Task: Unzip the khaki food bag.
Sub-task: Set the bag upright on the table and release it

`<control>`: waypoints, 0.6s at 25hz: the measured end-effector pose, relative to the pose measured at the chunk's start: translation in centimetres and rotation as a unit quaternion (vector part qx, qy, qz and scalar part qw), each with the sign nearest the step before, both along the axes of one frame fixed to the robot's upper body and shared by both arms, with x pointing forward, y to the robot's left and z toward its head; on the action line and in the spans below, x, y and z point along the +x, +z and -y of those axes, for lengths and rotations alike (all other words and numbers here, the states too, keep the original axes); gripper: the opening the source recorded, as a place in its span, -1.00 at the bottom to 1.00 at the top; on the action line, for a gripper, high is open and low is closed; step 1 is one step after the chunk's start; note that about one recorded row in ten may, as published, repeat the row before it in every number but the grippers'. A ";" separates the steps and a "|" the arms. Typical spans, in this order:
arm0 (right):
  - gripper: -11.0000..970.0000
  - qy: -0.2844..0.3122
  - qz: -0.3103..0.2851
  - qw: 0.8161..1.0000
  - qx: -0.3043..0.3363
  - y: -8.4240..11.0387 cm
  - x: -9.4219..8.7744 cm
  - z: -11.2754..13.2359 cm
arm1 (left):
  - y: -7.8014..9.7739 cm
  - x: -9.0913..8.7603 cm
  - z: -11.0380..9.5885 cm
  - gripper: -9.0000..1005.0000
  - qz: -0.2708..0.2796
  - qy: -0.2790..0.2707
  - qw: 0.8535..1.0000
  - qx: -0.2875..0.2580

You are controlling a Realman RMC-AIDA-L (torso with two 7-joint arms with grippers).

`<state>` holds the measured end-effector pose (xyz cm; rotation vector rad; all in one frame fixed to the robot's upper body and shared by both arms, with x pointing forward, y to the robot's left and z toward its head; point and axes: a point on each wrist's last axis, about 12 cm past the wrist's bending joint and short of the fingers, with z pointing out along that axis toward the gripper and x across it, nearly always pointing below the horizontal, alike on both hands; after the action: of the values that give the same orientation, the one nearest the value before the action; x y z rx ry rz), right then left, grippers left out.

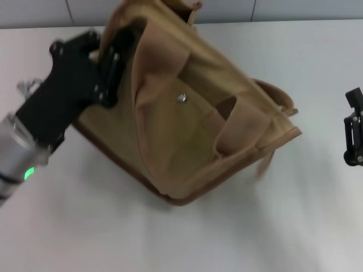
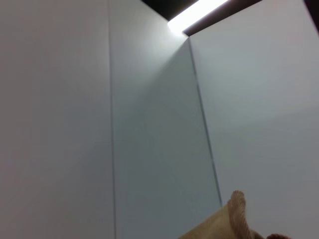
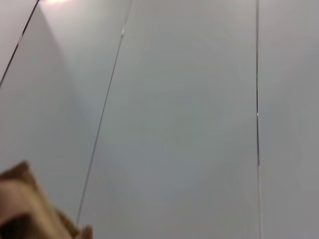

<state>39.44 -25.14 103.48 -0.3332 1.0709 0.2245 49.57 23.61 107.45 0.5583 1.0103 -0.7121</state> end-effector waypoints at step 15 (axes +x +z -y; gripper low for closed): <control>0.08 0.161 -0.054 0.982 0.087 1.2 3.9 1.4 | -4.7 -6.0 -3.8 -0.80 -0.107 0.047 0.991 0.066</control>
<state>43.34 -26.57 104.70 -0.3383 1.0935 0.6272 43.60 27.45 102.73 0.5524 1.2833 -0.6334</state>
